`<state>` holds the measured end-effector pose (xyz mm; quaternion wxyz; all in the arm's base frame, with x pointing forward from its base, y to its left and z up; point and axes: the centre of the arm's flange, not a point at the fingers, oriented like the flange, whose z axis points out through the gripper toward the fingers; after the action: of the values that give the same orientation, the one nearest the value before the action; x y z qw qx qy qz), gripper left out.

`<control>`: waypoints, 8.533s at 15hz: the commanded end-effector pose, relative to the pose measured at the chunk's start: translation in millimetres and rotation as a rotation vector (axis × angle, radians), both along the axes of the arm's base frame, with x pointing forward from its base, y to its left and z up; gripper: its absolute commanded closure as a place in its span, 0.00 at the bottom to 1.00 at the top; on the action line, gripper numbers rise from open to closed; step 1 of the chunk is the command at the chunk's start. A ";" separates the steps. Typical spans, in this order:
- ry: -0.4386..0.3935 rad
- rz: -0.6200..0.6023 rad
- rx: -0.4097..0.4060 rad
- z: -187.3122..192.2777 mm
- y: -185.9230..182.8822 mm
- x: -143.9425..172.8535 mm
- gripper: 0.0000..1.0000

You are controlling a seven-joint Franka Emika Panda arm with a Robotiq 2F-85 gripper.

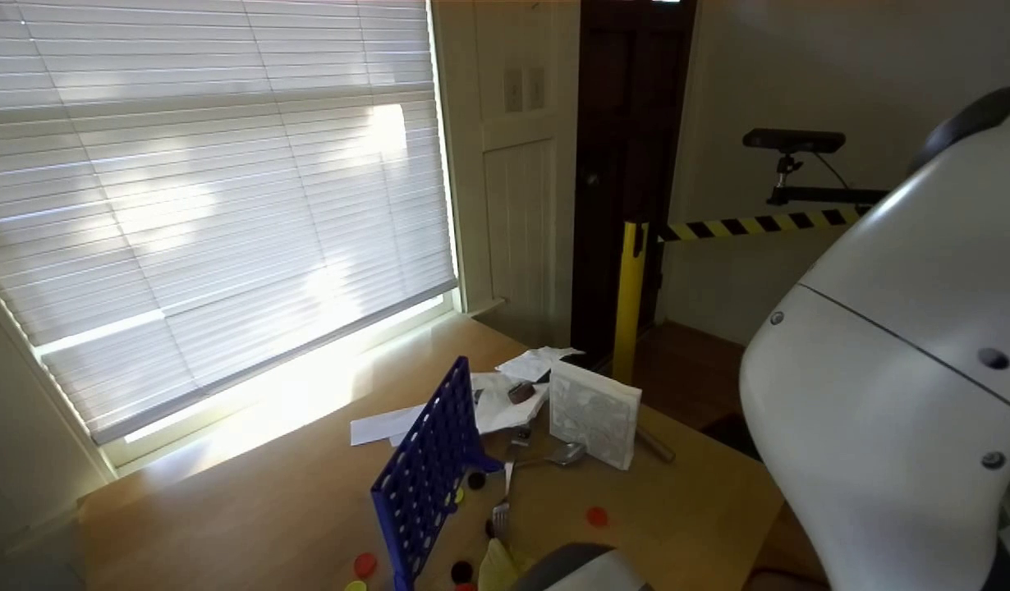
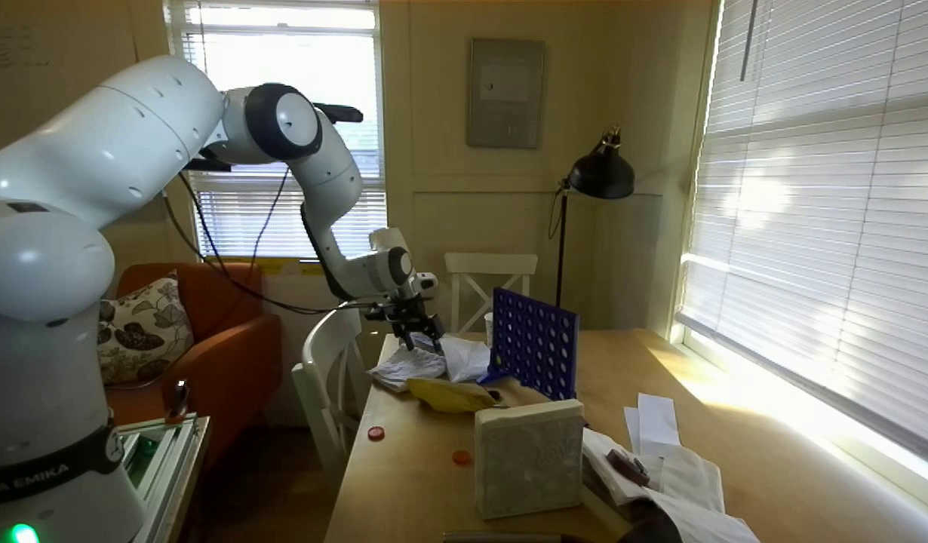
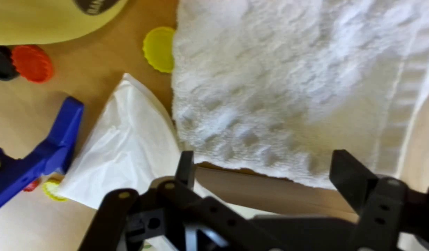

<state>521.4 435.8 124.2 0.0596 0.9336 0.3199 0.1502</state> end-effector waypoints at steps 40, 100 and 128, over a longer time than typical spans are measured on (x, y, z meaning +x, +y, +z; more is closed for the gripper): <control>-0.001 0.003 -0.181 0.6 25.2 -36.6 0.98; -0.246 -1.292 -0.569 186.5 -258.7 -164.3 0.42; -0.171 -1.129 -0.264 41.9 -188.6 -79.1 0.00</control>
<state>436.4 246.2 162.8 0.2740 0.9317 -0.2091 0.1148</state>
